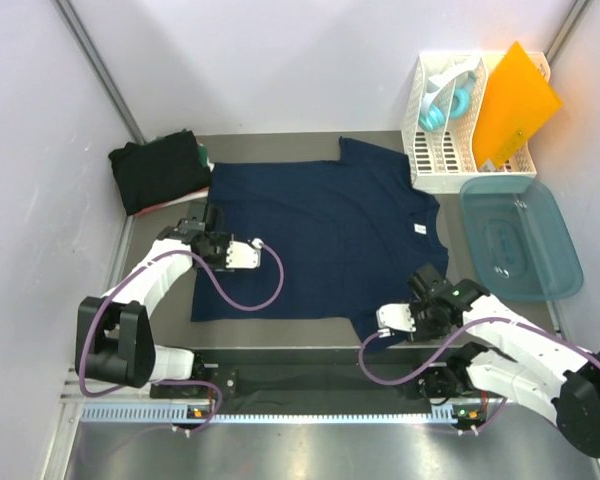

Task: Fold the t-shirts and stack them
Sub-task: Grap the side of the flattened tshirt closest away from the robot with both arms

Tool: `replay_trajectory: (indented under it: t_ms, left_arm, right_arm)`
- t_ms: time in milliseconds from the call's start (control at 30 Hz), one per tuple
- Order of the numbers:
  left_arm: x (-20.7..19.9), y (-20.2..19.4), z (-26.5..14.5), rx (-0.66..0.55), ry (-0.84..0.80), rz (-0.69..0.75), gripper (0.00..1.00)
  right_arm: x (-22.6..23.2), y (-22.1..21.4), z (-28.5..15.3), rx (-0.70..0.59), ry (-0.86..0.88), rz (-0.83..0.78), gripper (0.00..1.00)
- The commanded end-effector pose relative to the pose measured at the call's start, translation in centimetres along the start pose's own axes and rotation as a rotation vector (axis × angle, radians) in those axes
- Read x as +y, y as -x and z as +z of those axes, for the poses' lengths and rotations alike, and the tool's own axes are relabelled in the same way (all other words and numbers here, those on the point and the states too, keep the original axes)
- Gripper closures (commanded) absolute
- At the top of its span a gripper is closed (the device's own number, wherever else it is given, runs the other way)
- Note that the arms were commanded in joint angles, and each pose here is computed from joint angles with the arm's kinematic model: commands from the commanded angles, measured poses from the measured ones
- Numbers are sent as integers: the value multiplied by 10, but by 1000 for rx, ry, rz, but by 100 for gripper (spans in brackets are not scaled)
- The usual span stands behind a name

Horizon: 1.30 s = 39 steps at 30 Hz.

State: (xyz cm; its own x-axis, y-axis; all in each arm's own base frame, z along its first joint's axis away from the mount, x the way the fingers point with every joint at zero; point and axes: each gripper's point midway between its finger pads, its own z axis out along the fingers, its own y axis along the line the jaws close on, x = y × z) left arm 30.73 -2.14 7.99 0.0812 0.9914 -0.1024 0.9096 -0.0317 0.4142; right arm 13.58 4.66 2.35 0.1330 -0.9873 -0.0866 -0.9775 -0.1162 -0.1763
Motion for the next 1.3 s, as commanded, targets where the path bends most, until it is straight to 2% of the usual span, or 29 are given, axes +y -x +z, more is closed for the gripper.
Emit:
replay_trajectory:
  t_ms: [0, 33, 100, 200, 233, 267, 333, 500, 833, 900, 1100, 1167, 1200, 1233, 1267]
  left_arm:
    - [9, 5, -5, -15, 8, -1, 54]
    - [7, 4, -5, -13, 2, 2, 54]
    - [6, 4, -5, -13, 1, 0, 54]
    - [5, 5, -7, -16, 0, 3, 54]
    - [3, 5, -9, -18, -4, 5, 55]
    - [2, 6, -9, -21, -6, 6, 55]
    - [-1, 6, -12, -27, -13, 16, 55]
    - [-14, 11, -19, -53, -54, 45, 65]
    - [-19, 15, -28, -80, -85, 89, 64]
    - [-18, 15, -28, -80, -84, 88, 64]
    - [-17, 15, -29, -74, -89, 100, 64]
    - [-17, 14, -29, -71, -89, 103, 64]
    - [-16, 14, -28, -71, -89, 104, 64]
    - [-16, 14, -27, -72, -87, 103, 64]
    - [-14, 14, -27, -71, -81, 102, 64]
  right_arm:
    - [-4, 8, 7, -23, -19, 7, 58]
    - [-4, 8, 9, -20, -12, 10, 62]
    - [-4, 8, 12, -21, -15, 13, 65]
    - [-7, 4, 13, 4, -34, 18, 81]
    - [-9, 3, 12, 13, -43, 19, 98]
    - [-11, 3, 11, 16, -49, 17, 100]
    - [-15, 0, 5, 37, -60, 7, 100]
    - [-30, -1, -24, 68, -94, -34, 100]
    - [-36, -3, -57, 111, -52, -102, 100]
    - [-38, -2, -58, 115, -40, -101, 95]
    - [-42, 0, -61, 118, -40, -101, 99]
    - [-43, 0, -63, 118, -40, -104, 95]
    - [-43, 0, -63, 121, -34, -109, 85]
    - [-43, 0, -62, 124, -34, -109, 88]
    - [-44, 0, -61, 127, -35, -111, 98]
